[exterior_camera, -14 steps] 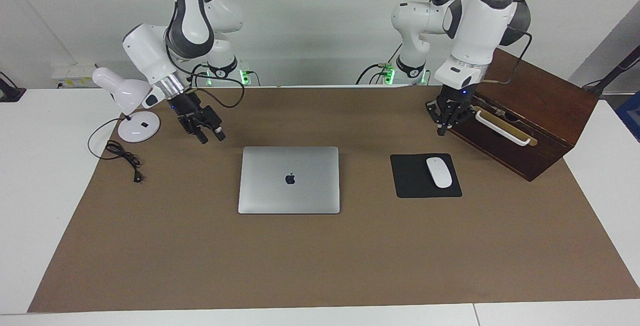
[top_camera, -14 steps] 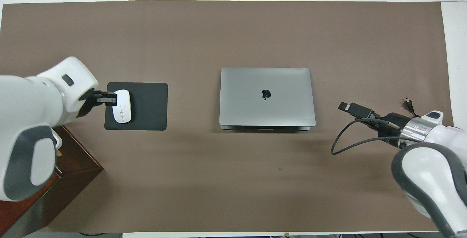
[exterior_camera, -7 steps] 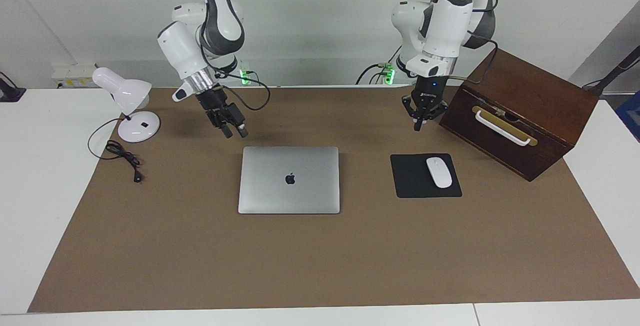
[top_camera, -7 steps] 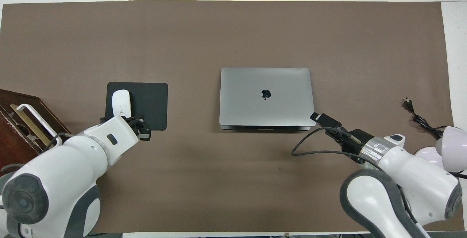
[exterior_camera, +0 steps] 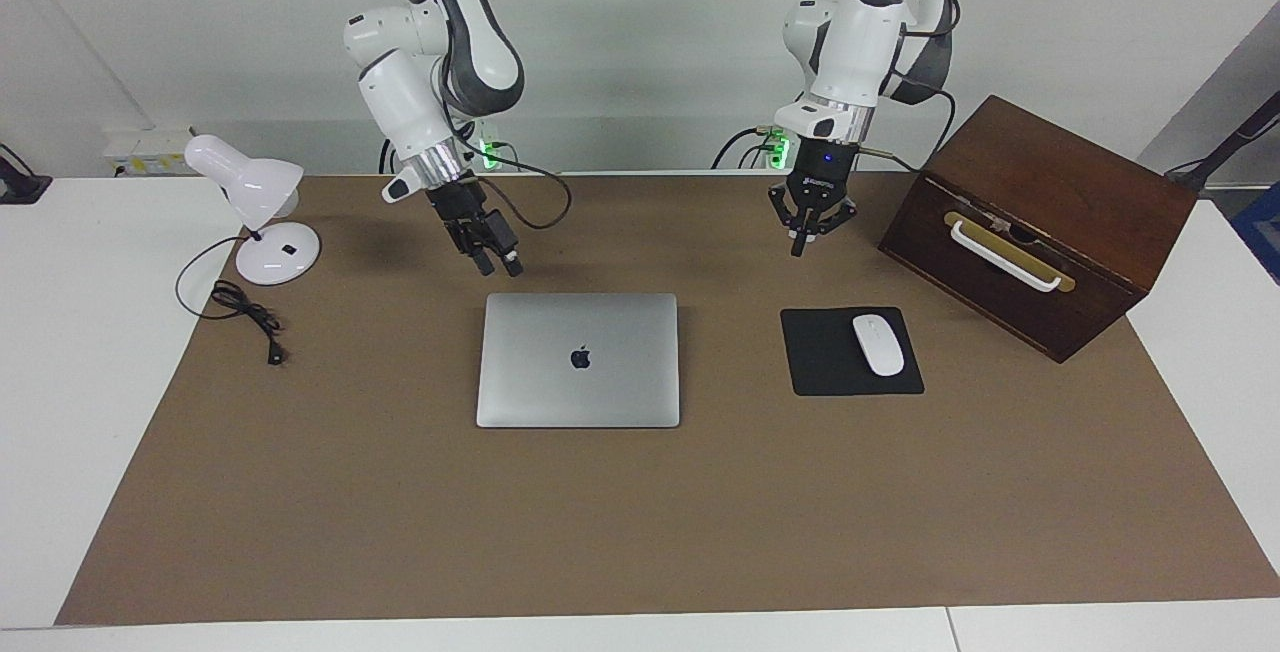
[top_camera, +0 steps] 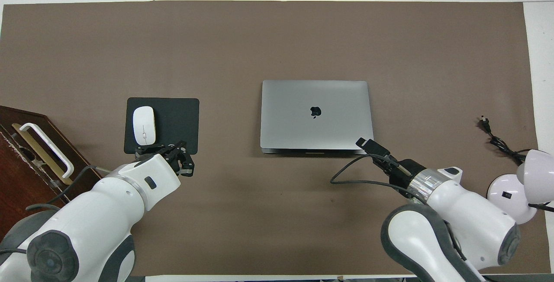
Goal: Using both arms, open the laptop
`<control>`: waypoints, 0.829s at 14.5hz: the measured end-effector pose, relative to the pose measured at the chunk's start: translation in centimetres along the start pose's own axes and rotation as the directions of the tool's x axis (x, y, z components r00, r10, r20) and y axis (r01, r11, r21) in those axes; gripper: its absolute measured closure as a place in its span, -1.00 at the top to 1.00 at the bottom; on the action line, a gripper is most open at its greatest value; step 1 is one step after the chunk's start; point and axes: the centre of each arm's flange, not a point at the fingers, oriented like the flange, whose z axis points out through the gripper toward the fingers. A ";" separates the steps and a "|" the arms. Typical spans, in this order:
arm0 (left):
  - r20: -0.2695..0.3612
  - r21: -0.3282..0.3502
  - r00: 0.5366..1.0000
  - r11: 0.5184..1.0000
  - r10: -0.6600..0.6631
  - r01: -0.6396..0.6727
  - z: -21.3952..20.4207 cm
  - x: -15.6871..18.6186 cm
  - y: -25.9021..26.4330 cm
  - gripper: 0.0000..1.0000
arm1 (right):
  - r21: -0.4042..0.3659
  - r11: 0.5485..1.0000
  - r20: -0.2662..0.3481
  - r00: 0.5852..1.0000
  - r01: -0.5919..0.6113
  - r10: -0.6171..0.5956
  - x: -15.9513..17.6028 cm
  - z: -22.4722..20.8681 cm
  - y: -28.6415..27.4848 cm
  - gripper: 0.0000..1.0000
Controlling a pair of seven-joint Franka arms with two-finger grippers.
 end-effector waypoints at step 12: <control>-0.110 -0.100 0.987 0.986 0.121 -0.132 7.9 -5.0 7.0 -0.98 | 0.036 0.999 -0.032 0.999 -0.032 0.033 1.9 1.8 -3.7 1.00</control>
